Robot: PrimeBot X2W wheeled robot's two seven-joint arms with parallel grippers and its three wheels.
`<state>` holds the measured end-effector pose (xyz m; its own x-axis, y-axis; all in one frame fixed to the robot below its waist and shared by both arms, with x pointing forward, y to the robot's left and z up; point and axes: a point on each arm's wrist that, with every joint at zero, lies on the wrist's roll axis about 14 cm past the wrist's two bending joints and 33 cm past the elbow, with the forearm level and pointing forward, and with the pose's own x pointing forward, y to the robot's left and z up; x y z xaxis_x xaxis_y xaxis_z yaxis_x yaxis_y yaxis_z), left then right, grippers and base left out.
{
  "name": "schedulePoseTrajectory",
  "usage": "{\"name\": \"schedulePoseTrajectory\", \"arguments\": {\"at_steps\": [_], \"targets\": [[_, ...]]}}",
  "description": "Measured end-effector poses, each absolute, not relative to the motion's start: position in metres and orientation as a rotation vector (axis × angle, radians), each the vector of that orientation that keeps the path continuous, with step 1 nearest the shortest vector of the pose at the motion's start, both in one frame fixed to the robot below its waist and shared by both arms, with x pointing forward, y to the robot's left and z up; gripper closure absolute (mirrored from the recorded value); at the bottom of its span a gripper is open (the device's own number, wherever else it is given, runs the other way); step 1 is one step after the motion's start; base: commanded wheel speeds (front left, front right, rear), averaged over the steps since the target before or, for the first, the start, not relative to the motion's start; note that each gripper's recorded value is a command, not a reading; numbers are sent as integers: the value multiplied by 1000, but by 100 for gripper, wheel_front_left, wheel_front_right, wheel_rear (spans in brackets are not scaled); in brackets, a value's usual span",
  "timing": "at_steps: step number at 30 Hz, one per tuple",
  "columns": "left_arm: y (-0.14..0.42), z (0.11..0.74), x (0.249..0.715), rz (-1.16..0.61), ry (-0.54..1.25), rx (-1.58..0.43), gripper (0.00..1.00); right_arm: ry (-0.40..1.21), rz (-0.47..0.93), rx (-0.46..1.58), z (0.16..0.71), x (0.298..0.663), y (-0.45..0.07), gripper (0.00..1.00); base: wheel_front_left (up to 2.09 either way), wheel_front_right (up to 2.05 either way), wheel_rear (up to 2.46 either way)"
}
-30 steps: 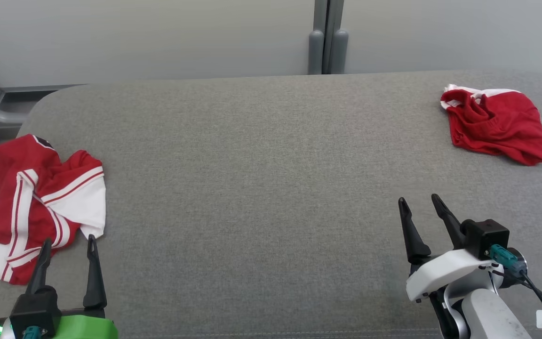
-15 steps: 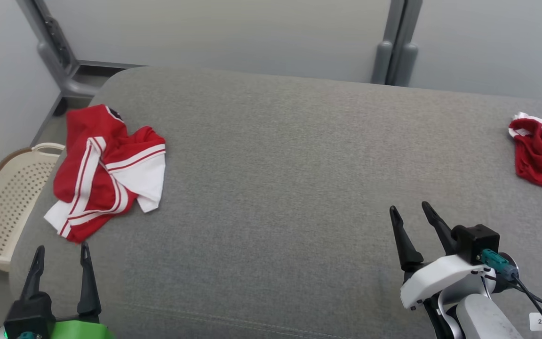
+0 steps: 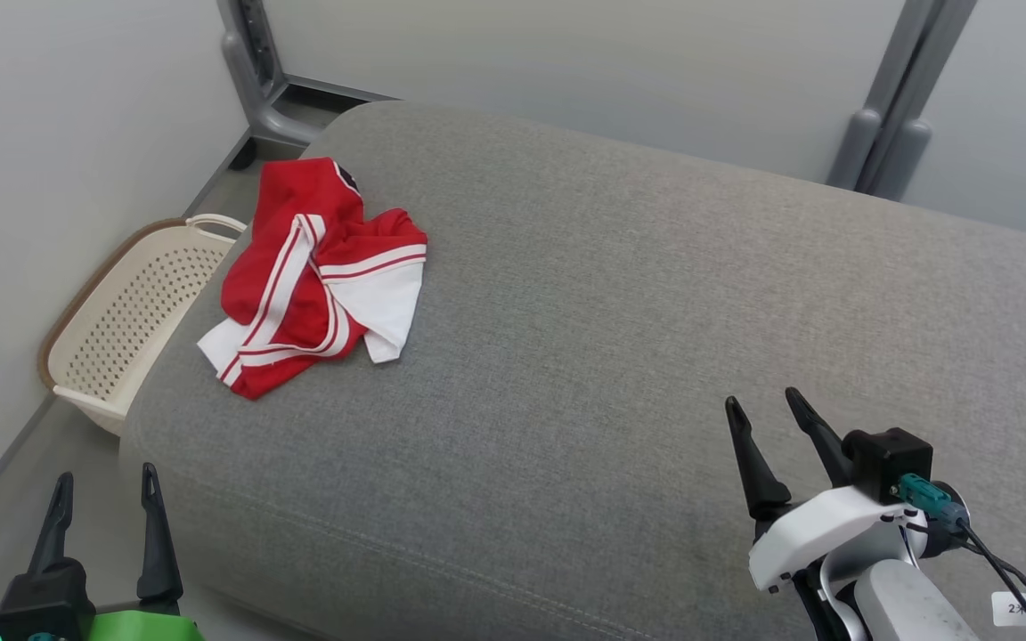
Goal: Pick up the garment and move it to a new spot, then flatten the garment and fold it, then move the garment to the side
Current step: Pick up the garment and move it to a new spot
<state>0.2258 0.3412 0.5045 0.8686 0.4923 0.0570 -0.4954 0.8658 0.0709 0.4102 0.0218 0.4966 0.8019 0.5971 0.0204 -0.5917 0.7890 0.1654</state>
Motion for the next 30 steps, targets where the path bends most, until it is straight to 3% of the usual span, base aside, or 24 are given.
{"name": "schedulePoseTrajectory", "arguments": {"at_steps": [14,30], "targets": [[351,505,202,584,-37,84,0,46,710,166,495,405,46,0,0,0,0],[332,555,270,394,-154,134,0,40,668,167,496,412,29,0,0,0,0]]}}
